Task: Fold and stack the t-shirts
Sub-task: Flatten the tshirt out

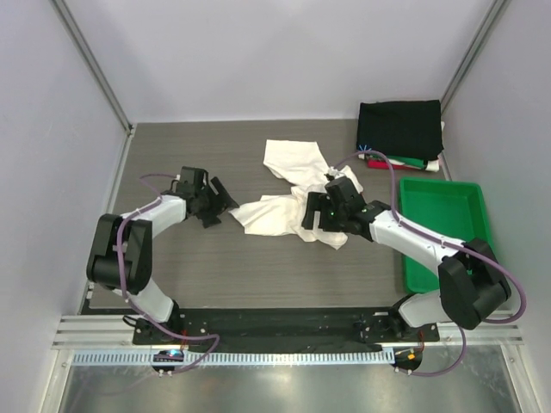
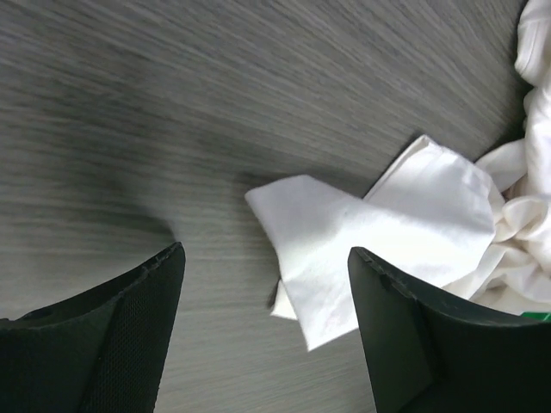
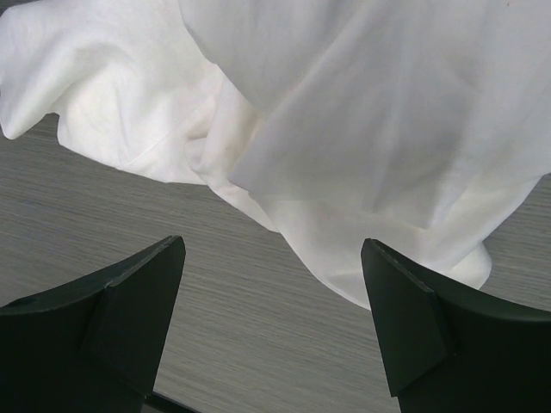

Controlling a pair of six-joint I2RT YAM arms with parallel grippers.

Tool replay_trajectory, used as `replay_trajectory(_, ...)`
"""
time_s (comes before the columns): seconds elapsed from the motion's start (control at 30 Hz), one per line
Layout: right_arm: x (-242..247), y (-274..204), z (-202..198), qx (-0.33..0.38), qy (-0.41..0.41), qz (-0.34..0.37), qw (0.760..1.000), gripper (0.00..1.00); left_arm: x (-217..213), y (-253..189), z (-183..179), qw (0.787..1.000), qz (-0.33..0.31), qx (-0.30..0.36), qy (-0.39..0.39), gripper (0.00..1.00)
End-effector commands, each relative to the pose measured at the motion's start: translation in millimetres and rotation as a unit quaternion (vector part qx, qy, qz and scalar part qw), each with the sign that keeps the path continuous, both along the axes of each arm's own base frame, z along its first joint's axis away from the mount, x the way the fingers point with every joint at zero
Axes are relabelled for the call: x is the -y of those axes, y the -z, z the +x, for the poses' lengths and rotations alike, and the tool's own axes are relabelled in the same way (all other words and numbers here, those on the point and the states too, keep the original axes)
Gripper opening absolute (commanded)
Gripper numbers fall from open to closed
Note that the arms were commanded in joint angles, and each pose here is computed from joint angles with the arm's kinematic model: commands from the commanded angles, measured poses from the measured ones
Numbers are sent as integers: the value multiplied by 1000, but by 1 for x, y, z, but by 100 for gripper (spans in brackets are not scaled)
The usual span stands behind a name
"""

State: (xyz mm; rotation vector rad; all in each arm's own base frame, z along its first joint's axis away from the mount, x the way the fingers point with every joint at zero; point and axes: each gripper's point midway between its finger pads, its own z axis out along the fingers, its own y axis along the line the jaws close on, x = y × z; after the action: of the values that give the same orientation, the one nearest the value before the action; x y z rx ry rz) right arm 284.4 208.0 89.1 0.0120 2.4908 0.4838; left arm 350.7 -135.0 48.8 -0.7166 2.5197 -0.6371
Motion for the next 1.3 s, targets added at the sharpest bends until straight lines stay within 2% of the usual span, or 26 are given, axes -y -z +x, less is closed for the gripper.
replay_trajectory(0.0, 2, -6, 6, 29, 8, 15, 999, 90, 21, -22, 33, 997, -59, 46, -6, 77)
replay_trajectory(0.17, 7, 4, 6, 20, 13, 16, 1000, 90, 33, -13, 37, 997, -62, 41, -2, 67)
replay_trajectory(0.27, 10, 10, 8, 15, 21, 16, 1000, 90, 39, -8, 40, 998, -58, 37, -3, 43)
replay_trajectory(0.3, 11, 10, 10, 15, 24, 17, 999, 90, 41, -8, 42, 997, -59, 39, -4, 25)
replay_trajectory(0.33, 11, 11, 13, 15, 26, 17, 999, 90, 42, -5, 44, 998, -60, 35, -3, 14)
replay_trajectory(0.37, 9, 10, 15, 16, 27, 18, 999, 90, 44, -6, 47, 997, -61, 38, 0, 5)
replay_trajectory(0.4, 6, 5, 21, 22, 26, 22, 999, 90, 46, -13, 51, 997, -64, 45, 4, 0)
replay_trajectory(0.5, 1, 5, 37, 18, 26, 14, 999, 85, 47, -37, 51, 996, -53, 69, 16, 0)
replay_trajectory(0.63, 4, 24, 46, -16, 36, -20, 999, 69, 30, -90, 43, 993, -13, 113, 13, 0)
replay_trajectory(0.67, 4, 27, 47, -21, 36, -24, 999, 55, 24, -108, 40, 991, -1, 133, 9, 0)
replay_trajectory(0.77, 2, 35, 49, -34, 36, -32, 998, 24, 11, -133, 30, 988, 20, 153, 7, 0)
replay_trajectory(0.83, 1, 29, 54, -28, 34, -34, 998, 11, 8, -138, 23, 988, 25, 153, 9, 0)
replay_trajectory(0.87, 2, 25, 56, -22, 34, -36, 999, 1, 7, -147, 25, 987, 25, 161, 9, 0)
replay_trajectory(0.93, 6, -7, 68, 3, 39, -38, 999, 1, 1, -158, 22, 986, 34, 164, 12, 0)
replay_trajectory(0.97, 11, -21, 74, 12, 47, -38, 998, 1, -8, -182, 26, 984, 39, 176, 6, 0)
replay_trajectory(1.0, 21, -55, 93, 40, 66, -24, 997, 1, -15, -198, 27, 981, 43, 187, 1, 0)
replay_trajectory(1.07, 48, -106, 97, 69, 92, -18, 993, 1, -40, -235, 32, 974, 60, 217, -18, 0)
replay_trajectory(1.1, 74, -142, 105, 92, 122, -12, 988, 1, -48, -275, 29, 967, 62, 246, -25, 0)
replay_trajectory(1.13, 86, -189, 105, 136, 131, 4, 982, 1, -65, -310, 25, 959, 74, 271, -39, 0)
replay_trajectory(1.17, 99, -194, 99, 136, 141, -1, 981, 1, -71, -311, 25, 958, 76, 272, -46, 0)
replay_trajectory(1.2, 110, -216, 92, 147, 149, 3, 978, 1, -79, -341, 17, 951, 85, 295, -48, 0)
replay_trajectory(1.27, 129, -243, 76, 175, 163, 7, 971, 1, -94, -359, 2, 946, 100, 303, -62, 0)
